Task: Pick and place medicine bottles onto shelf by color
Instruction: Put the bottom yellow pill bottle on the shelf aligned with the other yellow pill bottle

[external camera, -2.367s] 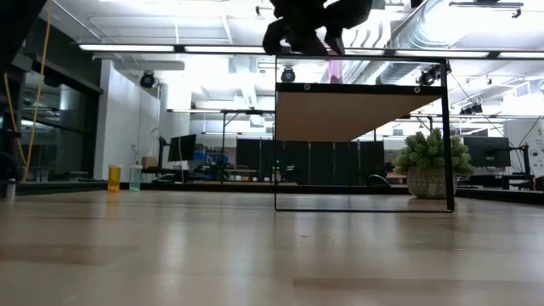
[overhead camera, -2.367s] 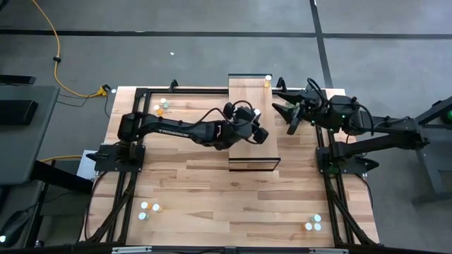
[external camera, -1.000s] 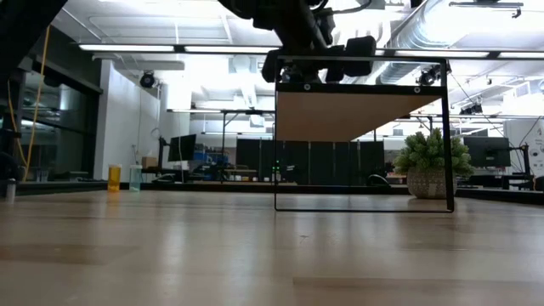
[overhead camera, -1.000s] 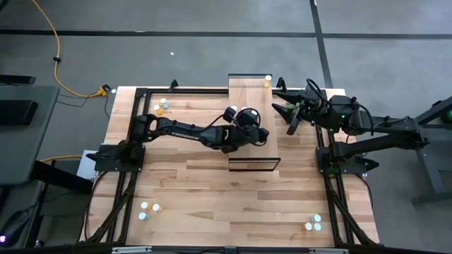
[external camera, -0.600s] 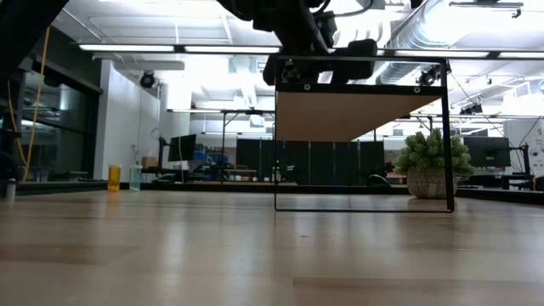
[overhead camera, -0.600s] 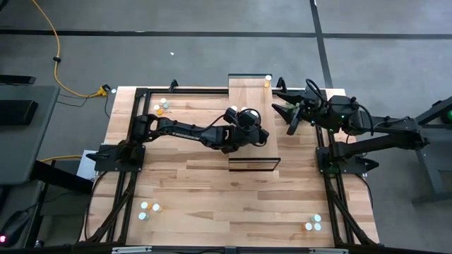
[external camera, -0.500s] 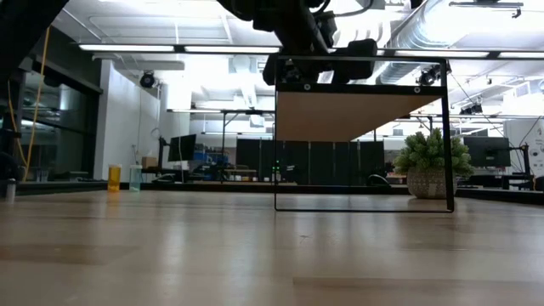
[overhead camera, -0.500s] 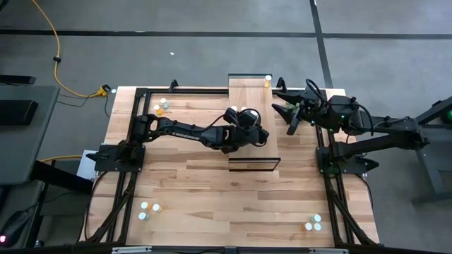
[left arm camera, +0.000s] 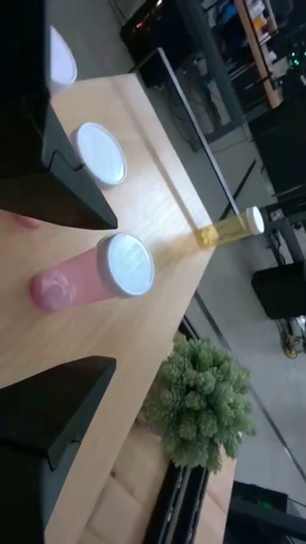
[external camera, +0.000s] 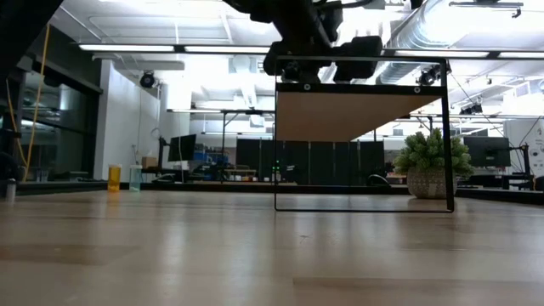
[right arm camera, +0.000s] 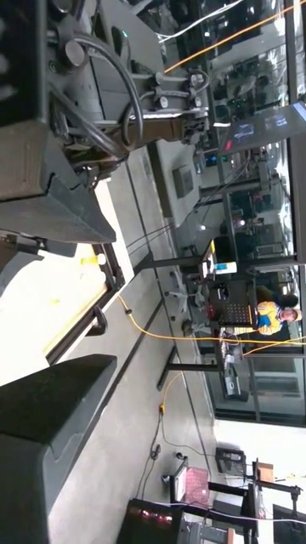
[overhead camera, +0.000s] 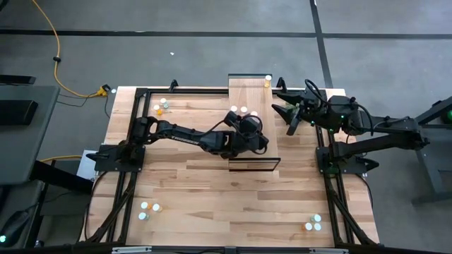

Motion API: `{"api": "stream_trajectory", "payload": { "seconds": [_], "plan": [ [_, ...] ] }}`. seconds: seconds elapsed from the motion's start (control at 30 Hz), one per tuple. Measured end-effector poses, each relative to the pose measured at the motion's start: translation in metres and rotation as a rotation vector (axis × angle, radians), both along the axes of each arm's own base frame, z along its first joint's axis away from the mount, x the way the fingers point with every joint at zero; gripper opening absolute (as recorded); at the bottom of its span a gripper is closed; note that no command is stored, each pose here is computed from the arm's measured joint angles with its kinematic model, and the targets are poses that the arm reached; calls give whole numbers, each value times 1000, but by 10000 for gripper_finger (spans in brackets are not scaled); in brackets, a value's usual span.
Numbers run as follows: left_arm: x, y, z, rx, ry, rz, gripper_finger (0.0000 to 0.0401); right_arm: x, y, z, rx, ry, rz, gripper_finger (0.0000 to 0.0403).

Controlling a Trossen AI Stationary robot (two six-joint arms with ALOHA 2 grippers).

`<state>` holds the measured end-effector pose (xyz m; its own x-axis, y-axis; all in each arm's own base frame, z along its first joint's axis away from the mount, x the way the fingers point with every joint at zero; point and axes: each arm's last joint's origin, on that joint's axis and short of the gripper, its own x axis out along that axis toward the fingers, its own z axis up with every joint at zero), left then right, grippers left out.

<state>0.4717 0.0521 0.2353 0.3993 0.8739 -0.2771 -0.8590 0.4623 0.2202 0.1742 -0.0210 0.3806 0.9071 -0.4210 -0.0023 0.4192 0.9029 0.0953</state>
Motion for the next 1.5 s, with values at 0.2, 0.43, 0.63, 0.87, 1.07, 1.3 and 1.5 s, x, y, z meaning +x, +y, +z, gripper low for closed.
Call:
{"api": "stream_trajectory", "payload": {
  "seconds": [0.2,0.43,0.63,0.87,1.07,1.3,1.5],
  "plan": [
    [-7,-5,9,10,40,6,248,0,0,0,0,1,0,216],
    [-14,-10,23,-10,22,-7,248,0,0,0,0,1,0,216],
    [-26,-32,55,-131,-90,-156,248,0,0,0,0,1,0,216],
    [-70,-40,126,-242,-94,-528,248,0,0,-1,0,5,0,216],
    [-128,-26,179,-256,-203,-786,248,0,0,-3,2,27,2,216],
    [-195,-30,173,-153,-476,-1041,248,1,2,-5,4,45,63,216],
    [-252,-37,141,7,-825,-1161,248,1,3,-4,6,45,121,216]
  ]
}}
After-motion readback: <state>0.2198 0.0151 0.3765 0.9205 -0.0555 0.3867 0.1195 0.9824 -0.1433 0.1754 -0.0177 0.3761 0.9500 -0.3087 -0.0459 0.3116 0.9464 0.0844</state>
